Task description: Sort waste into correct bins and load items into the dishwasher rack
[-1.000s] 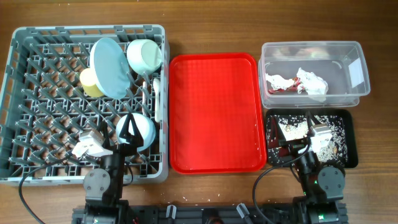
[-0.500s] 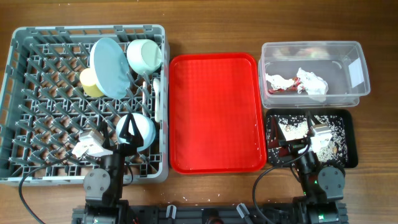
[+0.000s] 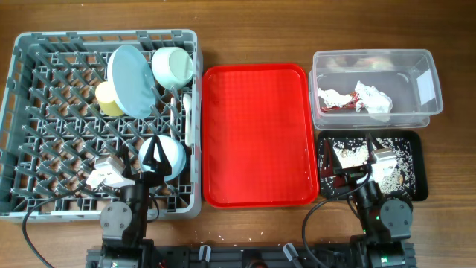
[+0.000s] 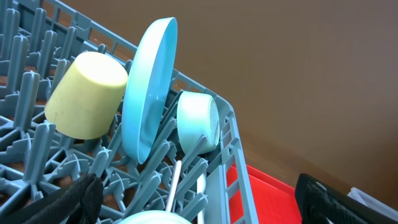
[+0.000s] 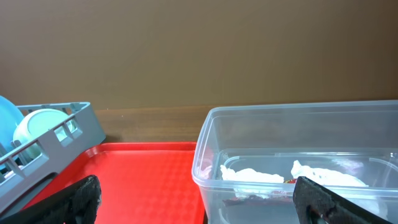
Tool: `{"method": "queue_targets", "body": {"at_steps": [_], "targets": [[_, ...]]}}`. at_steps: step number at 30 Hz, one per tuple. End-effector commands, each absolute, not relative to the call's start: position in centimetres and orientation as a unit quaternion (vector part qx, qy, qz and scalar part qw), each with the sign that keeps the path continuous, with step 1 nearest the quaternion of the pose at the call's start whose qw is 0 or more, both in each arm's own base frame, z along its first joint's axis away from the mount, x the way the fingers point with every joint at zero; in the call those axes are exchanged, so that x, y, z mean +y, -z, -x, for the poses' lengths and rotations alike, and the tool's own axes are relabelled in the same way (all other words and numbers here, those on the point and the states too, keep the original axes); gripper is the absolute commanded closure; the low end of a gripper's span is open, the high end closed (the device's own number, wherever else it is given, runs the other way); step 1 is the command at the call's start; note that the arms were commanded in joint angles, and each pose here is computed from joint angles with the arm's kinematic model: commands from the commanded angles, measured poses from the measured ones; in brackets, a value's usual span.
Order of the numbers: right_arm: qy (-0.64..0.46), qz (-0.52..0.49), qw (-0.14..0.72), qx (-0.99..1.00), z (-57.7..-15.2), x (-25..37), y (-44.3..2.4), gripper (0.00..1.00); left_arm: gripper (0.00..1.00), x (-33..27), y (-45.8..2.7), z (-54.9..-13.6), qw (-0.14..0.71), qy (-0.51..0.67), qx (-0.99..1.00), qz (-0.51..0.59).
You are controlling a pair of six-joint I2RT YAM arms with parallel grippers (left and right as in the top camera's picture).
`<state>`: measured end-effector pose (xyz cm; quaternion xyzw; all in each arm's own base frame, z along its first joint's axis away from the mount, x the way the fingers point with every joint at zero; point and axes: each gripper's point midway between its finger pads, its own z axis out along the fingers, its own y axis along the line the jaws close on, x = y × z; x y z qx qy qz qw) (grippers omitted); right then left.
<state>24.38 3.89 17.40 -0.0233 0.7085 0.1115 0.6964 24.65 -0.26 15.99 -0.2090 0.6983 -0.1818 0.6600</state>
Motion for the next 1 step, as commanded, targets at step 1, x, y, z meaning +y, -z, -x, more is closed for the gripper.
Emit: {"method": "queue_targets", "body": {"at_steps": [1], "targets": [[-0.110, 0.036, 0.701, 0.704, -24.29, 4.19, -17.67, 0.00, 0.00, -0.38, -16.00, -24.61, 0.662, 0.176, 0.701, 0.199]]}}
